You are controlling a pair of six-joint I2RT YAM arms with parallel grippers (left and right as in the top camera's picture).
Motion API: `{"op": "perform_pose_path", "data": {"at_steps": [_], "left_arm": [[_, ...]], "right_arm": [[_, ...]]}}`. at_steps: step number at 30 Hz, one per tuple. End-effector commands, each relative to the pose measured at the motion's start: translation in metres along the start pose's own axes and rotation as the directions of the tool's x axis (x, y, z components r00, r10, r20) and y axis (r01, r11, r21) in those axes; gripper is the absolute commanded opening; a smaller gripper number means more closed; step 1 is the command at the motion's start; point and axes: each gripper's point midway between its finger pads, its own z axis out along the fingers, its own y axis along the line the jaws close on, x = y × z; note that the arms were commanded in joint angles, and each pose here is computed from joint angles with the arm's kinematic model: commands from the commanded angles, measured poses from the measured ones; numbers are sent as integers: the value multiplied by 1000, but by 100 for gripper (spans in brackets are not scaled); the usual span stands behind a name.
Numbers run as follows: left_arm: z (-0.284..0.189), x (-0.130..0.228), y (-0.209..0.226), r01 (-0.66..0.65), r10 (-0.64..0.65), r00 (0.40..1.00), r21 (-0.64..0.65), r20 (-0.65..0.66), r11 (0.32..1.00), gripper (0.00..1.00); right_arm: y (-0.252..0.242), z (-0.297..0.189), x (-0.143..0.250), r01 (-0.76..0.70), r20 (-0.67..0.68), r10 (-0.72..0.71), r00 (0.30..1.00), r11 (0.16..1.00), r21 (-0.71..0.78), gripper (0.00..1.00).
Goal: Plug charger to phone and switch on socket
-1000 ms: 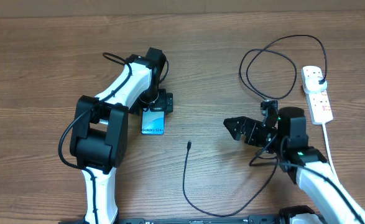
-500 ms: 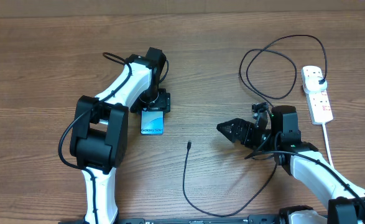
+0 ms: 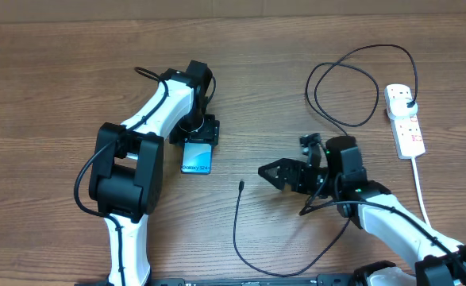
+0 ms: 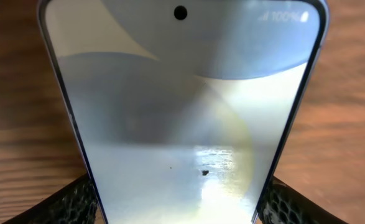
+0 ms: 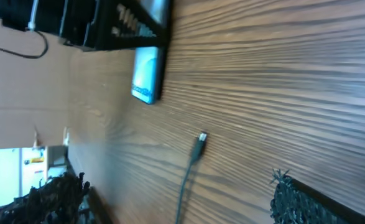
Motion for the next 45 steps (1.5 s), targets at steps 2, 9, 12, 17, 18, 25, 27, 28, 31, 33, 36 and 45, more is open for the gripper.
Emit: {"op": "perform_pose_path", "data": {"at_steps": [2,9,12,17,18,25,27,28,31,33,36,45], "left_arm": [[29,33,-37,-7,53,982,250,-179,968,60],[11,52,-72,-18,144,963,479,-228,878,60],[4,57,-83,-35,186,957,546,-224,837,59],[1,59,-88,-56,214,953,572,-213,819,58],[1,59,-89,-57,215,953,571,-213,819,58],[2,63,-94,-86,246,947,576,-206,813,58],[3,65,-97,-95,256,944,575,-207,813,59],[3,66,-99,-98,260,943,575,-206,813,59],[4,69,-103,-109,273,939,573,-208,812,59],[4,71,-106,-116,281,937,573,-209,812,59],[5,74,-109,-123,292,932,571,-214,812,60],[5,85,-120,-144,329,917,580,-227,802,60]], "right_arm": [[22,11,-1,-21,13,22,1000,999,-27,100],[30,25,3,-23,60,22,998,999,23,100],[34,26,5,-13,55,12,998,1000,17,100],[33,27,6,-32,51,31,998,999,18,100],[32,28,7,-39,48,38,998,999,19,100],[17,37,15,-87,12,86,996,995,56,93],[15,39,16,-96,8,95,995,994,60,89],[15,39,17,-94,5,94,996,994,60,87],[18,43,24,-83,-16,84,996,995,58,82],[22,46,30,-68,-31,70,997,996,58,79],[23,51,33,-65,-16,66,998,995,76,72],[14,50,19,-112,85,101,991,984,137,61]]}}
